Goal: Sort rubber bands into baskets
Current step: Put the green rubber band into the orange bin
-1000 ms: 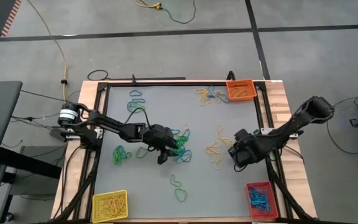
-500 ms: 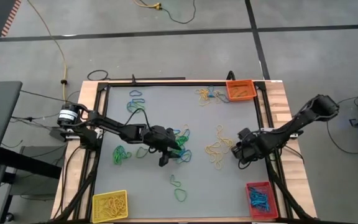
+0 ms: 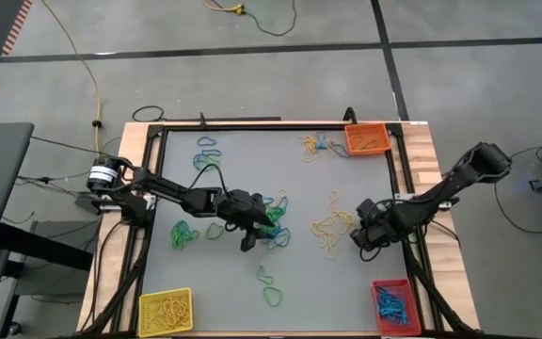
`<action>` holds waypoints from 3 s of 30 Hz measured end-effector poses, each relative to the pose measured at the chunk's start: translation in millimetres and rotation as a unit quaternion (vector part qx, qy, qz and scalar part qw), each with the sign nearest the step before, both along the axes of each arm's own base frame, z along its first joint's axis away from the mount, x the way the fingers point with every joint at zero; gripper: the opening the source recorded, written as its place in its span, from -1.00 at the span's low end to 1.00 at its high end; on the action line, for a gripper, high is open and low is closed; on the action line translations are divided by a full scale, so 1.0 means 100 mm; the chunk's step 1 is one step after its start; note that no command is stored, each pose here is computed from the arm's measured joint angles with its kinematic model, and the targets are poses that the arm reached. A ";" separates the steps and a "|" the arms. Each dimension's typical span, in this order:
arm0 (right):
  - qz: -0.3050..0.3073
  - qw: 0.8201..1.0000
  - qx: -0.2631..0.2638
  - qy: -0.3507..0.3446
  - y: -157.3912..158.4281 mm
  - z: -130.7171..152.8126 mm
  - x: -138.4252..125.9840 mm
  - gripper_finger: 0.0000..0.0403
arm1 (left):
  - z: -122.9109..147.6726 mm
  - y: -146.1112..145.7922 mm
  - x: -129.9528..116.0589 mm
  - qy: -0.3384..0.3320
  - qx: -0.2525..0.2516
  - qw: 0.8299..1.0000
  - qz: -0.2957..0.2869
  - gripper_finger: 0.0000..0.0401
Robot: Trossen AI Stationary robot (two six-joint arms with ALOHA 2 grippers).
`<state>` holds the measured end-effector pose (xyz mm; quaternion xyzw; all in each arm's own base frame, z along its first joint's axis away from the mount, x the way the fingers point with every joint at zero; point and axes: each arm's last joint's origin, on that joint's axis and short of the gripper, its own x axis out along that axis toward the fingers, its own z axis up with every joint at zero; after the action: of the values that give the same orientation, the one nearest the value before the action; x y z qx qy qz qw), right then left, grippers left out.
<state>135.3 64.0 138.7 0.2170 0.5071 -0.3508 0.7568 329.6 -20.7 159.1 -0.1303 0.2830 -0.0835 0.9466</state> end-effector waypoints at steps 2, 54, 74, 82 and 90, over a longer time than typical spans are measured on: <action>0.011 1.000 -0.012 -0.006 0.02 0.10 0.05 -0.92 | 0.00 0.00 0.00 0.000 0.000 1.000 0.000 -0.11; -0.118 0.981 -0.154 0.022 -2.96 0.50 0.01 -0.88 | 0.06 0.01 0.03 -0.053 0.079 0.995 -0.017 -0.11; -0.114 0.981 -0.151 0.032 -2.90 0.58 -0.06 -0.05 | 0.06 0.02 0.03 -0.054 0.093 0.994 -0.017 -0.11; -0.083 0.993 -0.075 -0.020 -2.51 0.83 -0.15 0.18 | 0.06 0.02 0.03 -0.054 0.093 0.994 -0.017 -0.11; 0.007 0.999 0.030 -0.005 -1.91 0.90 -0.01 0.13 | 0.06 0.02 0.04 -0.054 0.095 0.994 -0.014 -0.11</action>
<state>134.4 -126.9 229.0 0.2378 0.5154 -0.3285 0.7549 333.1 -18.7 165.1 -0.0311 0.2397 -0.0767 0.9673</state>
